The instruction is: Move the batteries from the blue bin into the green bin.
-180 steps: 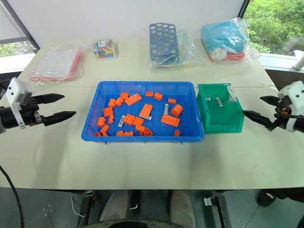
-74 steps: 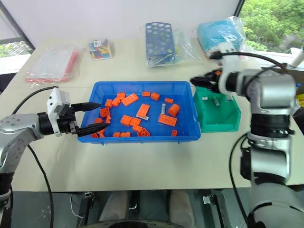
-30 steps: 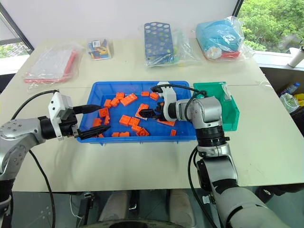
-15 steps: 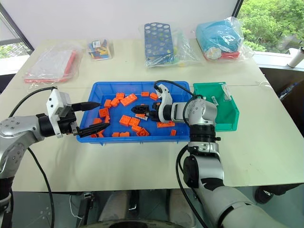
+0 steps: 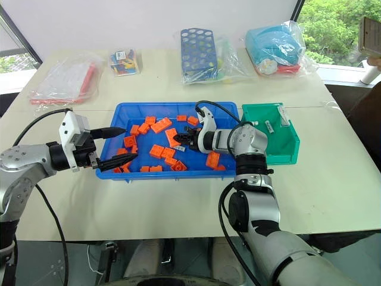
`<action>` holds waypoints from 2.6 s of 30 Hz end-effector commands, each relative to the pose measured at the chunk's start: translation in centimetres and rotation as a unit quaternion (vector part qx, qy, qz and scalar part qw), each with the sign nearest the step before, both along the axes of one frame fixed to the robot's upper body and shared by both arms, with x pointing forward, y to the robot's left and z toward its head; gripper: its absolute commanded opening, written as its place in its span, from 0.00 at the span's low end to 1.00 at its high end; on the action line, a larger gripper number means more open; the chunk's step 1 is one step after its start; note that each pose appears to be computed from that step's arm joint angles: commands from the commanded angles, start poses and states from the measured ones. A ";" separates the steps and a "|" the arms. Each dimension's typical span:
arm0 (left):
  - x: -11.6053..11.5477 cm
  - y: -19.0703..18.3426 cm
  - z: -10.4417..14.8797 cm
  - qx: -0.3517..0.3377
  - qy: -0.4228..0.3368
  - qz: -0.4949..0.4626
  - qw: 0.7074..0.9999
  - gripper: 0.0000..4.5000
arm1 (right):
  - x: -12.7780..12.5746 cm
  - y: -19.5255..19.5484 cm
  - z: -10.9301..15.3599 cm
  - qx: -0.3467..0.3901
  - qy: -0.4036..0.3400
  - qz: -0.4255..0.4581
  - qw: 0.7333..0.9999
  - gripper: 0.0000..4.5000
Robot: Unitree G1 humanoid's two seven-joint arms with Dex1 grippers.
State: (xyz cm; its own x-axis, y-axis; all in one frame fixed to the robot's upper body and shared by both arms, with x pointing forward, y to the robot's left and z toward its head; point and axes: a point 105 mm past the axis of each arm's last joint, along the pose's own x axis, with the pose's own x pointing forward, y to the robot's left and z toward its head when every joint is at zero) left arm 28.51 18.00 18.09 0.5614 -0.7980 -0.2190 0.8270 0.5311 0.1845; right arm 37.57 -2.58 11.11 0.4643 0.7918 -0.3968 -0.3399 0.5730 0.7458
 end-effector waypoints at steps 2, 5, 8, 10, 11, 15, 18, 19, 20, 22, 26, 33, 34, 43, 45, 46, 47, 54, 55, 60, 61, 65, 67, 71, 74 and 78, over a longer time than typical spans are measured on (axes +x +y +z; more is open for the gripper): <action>0.1 -0.3 1.2 0.008 -0.024 -0.009 1.000 1.00 | -0.1 3.1 1.2 -0.013 -0.041 0.039 0.998 0.05; 0.2 -0.5 1.3 0.009 -0.024 -0.011 1.000 1.00 | -0.5 5.9 2.2 -0.026 -0.087 0.080 0.993 0.05; 0.4 -0.6 1.4 0.009 -0.025 -0.014 1.000 1.00 | -1.4 8.3 2.5 -0.052 -0.135 0.128 0.981 0.05; 0.4 -0.7 1.4 0.008 -0.025 -0.015 1.000 1.00 | -1.8 9.3 2.5 -0.064 -0.156 0.150 0.974 0.05; 0.4 -0.8 1.4 0.008 -0.025 -0.016 1.000 1.00 | -2.1 9.8 2.5 -0.074 -0.170 0.162 0.969 0.16; 0.4 -0.9 1.4 0.007 -0.025 -0.017 1.000 1.00 | -2.0 10.2 2.8 -0.110 -0.231 0.182 0.949 0.56; 0.2 -1.1 1.2 0.005 -0.023 -0.018 1.000 1.00 | -0.9 7.8 5.9 -0.154 -0.341 0.189 0.908 0.67; 0.2 -1.2 1.2 0.004 -0.023 -0.018 1.000 1.00 | -0.8 6.8 6.7 -0.160 -0.359 0.193 0.899 0.67; 0.2 -1.2 1.2 0.004 -0.023 -0.018 1.000 1.00 | -0.8 6.0 7.2 -0.166 -0.369 0.196 0.893 0.67; 0.2 -1.2 1.2 0.003 -0.022 -0.018 1.000 1.00 | -0.9 4.2 7.9 -0.182 -0.385 0.200 0.882 0.67; 0.2 -1.2 1.2 0.004 -0.023 -0.018 1.000 1.00 | -0.4 -0.3 7.8 -0.253 -0.410 0.184 0.857 0.67; 0.3 -1.1 1.3 0.006 -0.024 -0.019 1.000 1.00 | -2.8 -1.8 5.0 -0.262 -0.390 0.218 0.855 0.67; 0.3 -1.2 1.3 0.006 -0.024 -0.020 0.999 1.00 | -3.0 -1.8 4.6 -0.263 -0.389 0.220 0.855 0.67; 0.3 -1.2 1.2 0.012 -0.021 -0.034 0.999 1.00 | -2.7 -0.9 1.8 -0.292 -0.395 0.245 0.836 0.67; 0.3 -1.2 1.2 0.012 -0.022 -0.036 0.999 1.00 | -2.5 -0.8 0.7 -0.308 -0.397 0.257 0.826 0.67; 0.3 -1.2 1.2 0.012 -0.022 -0.038 0.999 1.00 | -2.4 -0.7 0.3 -0.312 -0.396 0.261 0.823 0.67; 0.2 -1.2 1.2 0.012 -0.022 -0.038 0.999 1.00 | -2.4 -0.7 0.0 -0.313 -0.396 0.265 0.822 0.67; -0.2 -1.3 0.9 0.016 -0.016 -0.056 0.998 1.00 | -2.4 -0.7 -0.6 -0.308 -0.399 0.276 0.818 0.16; -0.2 -1.3 0.9 0.017 -0.016 -0.057 0.998 1.00 | -2.4 -0.7 -0.3 -0.304 -0.399 0.276 0.820 0.03; -0.1 -0.7 1.2 0.019 -0.015 -0.064 0.998 1.00 | -2.8 -0.9 2.6 -0.259 -0.400 0.247 0.843 0.01; -0.1 -0.6 1.4 0.019 -0.015 -0.066 0.998 1.00 | -2.7 -1.1 3.5 -0.245 -0.400 0.234 0.851 0.01; -0.1 -0.2 2.1 0.020 -0.017 -0.071 0.997 1.00 | -2.0 -3.8 8.1 -0.204 -0.402 0.155 0.879 0.01; 0.0 0.0 2.4 0.021 -0.018 -0.073 0.997 1.00 | -1.4 -6.6 10.3 -0.201 -0.401 0.107 0.887 0.01; 0.2 0.0 2.7 0.019 -0.024 -0.082 0.996 1.00 | -0.2 -14.0 13.1 -0.249 -0.393 -0.002 0.885 0.01; 0.1 -0.4 3.0 0.009 -0.028 -0.097 0.995 1.00 | -0.6 -19.7 14.2 -0.289 -0.372 -0.076 0.879 0.01; 0.2 -0.9 2.6 0.010 -0.023 -0.114 0.993 1.00 | -1.9 -21.8 12.7 -0.319 -0.342 -0.090 0.879 0.01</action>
State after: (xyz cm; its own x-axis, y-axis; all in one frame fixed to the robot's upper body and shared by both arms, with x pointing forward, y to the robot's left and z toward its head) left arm 28.78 17.45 19.92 0.3927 -0.8913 -0.2267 0.9149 0.3536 0.1946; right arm 36.11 -24.74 23.73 0.8658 0.3850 -0.3195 -0.4312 0.8981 -0.0865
